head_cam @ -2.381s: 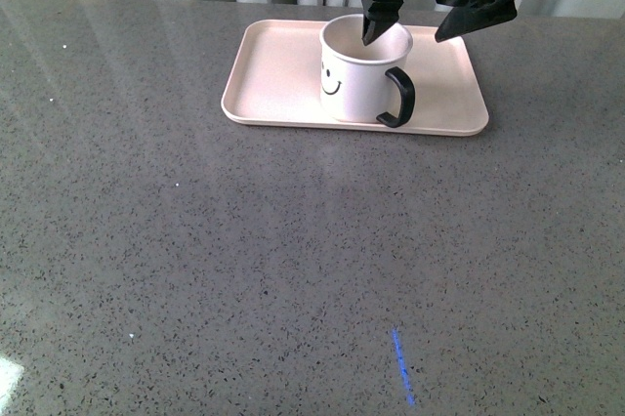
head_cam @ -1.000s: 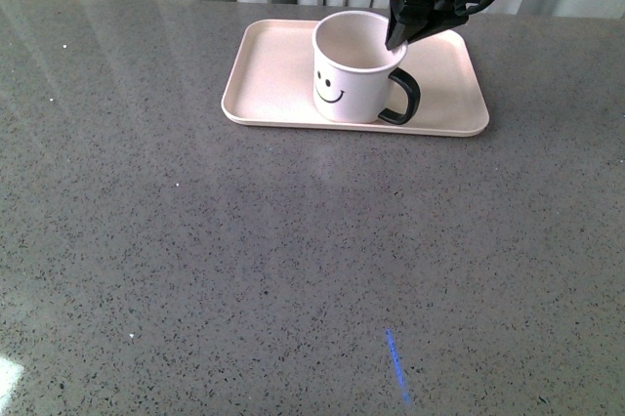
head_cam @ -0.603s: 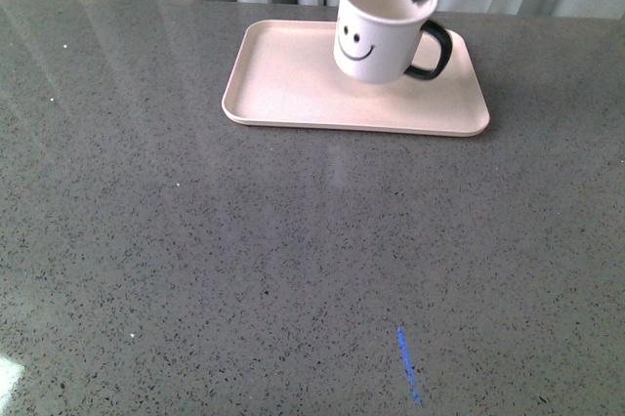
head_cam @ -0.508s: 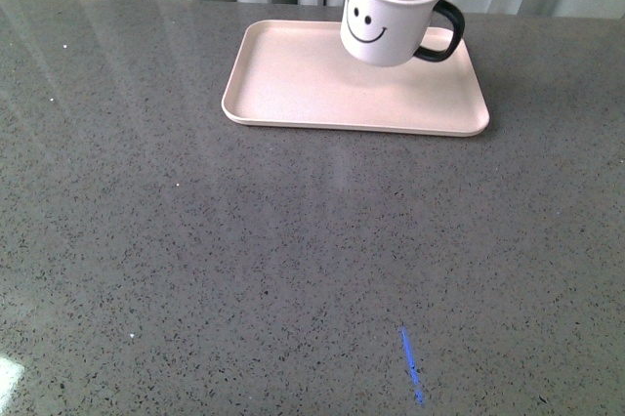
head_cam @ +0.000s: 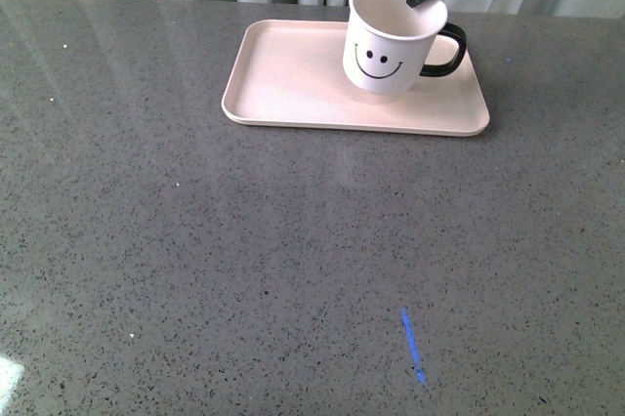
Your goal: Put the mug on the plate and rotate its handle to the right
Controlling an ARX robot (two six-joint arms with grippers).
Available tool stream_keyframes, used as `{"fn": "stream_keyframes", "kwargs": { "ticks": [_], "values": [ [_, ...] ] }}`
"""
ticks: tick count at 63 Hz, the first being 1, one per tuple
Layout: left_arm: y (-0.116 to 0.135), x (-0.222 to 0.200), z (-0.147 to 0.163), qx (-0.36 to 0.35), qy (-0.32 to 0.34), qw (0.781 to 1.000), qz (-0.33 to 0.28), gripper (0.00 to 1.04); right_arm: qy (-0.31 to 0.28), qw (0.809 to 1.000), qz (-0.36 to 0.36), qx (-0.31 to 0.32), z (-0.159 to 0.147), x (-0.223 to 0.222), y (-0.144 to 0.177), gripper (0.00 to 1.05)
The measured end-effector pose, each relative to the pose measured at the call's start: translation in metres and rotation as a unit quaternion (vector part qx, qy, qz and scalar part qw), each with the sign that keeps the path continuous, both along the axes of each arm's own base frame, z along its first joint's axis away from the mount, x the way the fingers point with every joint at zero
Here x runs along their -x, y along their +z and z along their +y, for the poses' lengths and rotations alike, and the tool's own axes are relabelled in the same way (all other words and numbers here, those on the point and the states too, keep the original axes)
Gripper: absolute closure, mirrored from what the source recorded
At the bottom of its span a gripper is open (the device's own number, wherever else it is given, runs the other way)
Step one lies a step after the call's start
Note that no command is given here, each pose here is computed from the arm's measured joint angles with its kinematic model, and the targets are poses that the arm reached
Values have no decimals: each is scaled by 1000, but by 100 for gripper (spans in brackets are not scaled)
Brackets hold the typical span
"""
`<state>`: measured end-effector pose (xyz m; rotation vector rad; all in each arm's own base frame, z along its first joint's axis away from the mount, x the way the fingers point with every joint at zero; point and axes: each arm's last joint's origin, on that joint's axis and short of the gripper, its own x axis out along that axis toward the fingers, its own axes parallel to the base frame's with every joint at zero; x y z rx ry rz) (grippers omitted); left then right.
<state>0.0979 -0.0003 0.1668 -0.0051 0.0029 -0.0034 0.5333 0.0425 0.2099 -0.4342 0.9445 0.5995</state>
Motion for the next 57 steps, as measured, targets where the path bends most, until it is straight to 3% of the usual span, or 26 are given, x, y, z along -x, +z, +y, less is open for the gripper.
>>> {"fn": "stream_keyframes", "kwargs": {
  "ticks": [26,57],
  "values": [
    [0,0,0,0,0,1000,0,9,59,998,3,17,3,-5,-8,103],
    [0,0,0,0,0,1000,0,9,78,997,8,26,8,-11,-18,103]
  ]
}}
